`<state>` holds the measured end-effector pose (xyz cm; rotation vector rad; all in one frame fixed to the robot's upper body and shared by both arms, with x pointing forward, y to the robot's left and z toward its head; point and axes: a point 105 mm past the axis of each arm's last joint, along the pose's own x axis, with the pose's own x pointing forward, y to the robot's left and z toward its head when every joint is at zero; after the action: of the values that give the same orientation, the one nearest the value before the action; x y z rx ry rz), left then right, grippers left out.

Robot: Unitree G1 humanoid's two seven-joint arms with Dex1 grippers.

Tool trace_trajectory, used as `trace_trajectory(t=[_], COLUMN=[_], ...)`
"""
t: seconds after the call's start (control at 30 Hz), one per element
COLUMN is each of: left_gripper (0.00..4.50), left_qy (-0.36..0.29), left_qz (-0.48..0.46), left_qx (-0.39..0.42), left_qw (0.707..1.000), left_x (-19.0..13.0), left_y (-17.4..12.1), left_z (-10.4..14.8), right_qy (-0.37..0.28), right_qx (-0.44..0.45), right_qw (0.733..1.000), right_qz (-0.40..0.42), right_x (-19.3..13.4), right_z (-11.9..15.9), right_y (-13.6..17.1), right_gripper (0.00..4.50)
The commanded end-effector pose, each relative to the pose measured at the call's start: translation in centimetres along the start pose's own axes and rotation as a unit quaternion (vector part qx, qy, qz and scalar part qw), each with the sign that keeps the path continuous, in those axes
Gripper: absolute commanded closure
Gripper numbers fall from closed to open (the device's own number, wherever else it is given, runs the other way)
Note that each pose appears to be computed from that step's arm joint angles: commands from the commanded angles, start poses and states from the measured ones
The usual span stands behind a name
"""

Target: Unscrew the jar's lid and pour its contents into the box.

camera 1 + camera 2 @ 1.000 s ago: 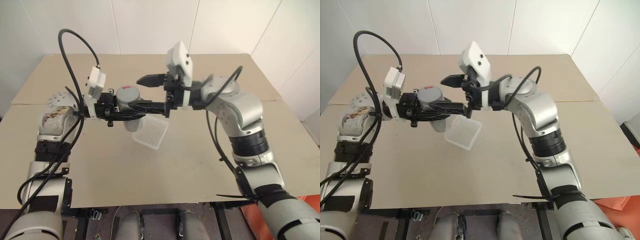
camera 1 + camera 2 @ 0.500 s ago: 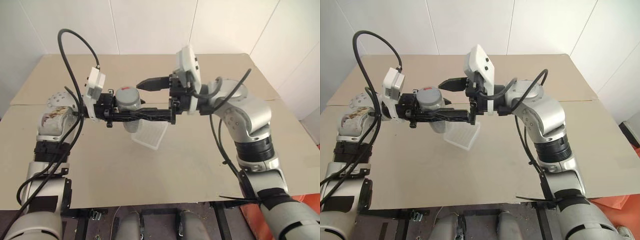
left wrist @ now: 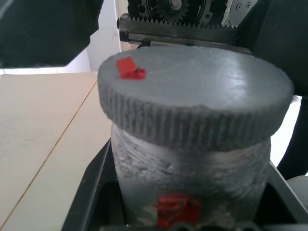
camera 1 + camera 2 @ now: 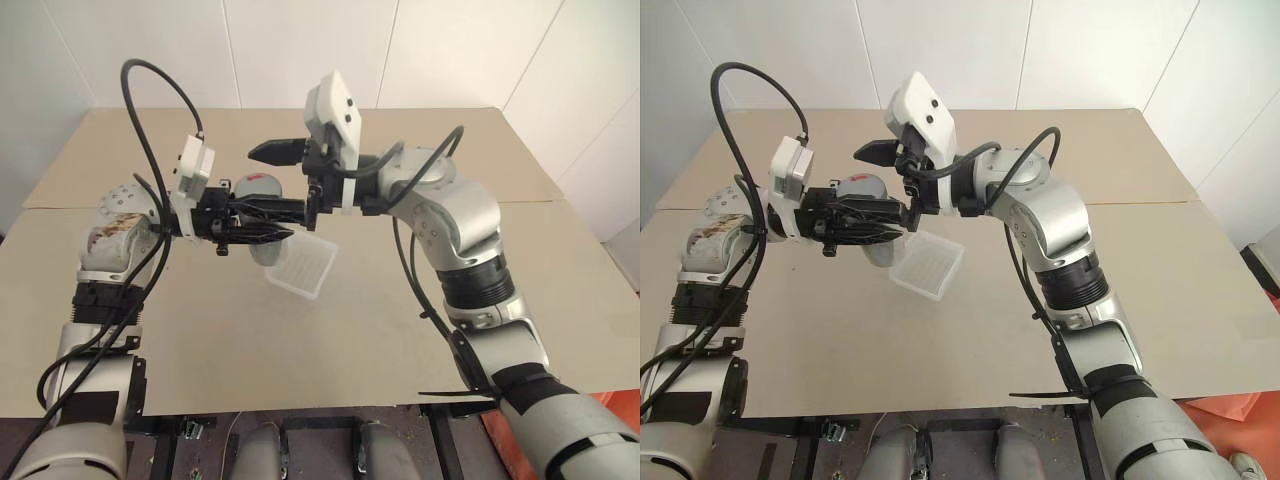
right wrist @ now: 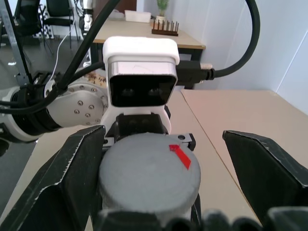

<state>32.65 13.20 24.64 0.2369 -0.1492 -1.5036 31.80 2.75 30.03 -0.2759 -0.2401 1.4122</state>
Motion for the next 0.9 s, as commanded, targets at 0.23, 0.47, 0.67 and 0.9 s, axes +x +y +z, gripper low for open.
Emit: trace_trajectory(t=[0.23,0.47,0.67,0.9], left_gripper=[2.48,2.48,2.48,2.48], left_qy=[-0.008,-0.009,-0.009,-0.012], left_qz=[-0.002,-0.005,-0.009,-0.01], left_qx=[0.027,0.029,0.028,0.03], left_qw=[1.0,1.0,1.0,0.999], left_x=[-0.5,-0.3,-0.1,0.1], left_y=[-0.3,-0.2,-0.2,-0.2], left_z=[1.6,1.7,1.5,1.7], right_qy=[-0.009,-0.029,-0.03,-0.025], right_qx=[-0.027,-0.029,-0.03,-0.024], right_qw=[1.0,0.998,0.999,0.999], right_qz=[-0.011,0.045,0.031,0.011], right_x=[-2.4,-2.5,-0.8,-0.1], right_z=[1.3,1.9,1.7,1.7], right_y=[-0.4,1.8,1.7,1.0], right_gripper=[0.03,0.03,0.03,0.03])
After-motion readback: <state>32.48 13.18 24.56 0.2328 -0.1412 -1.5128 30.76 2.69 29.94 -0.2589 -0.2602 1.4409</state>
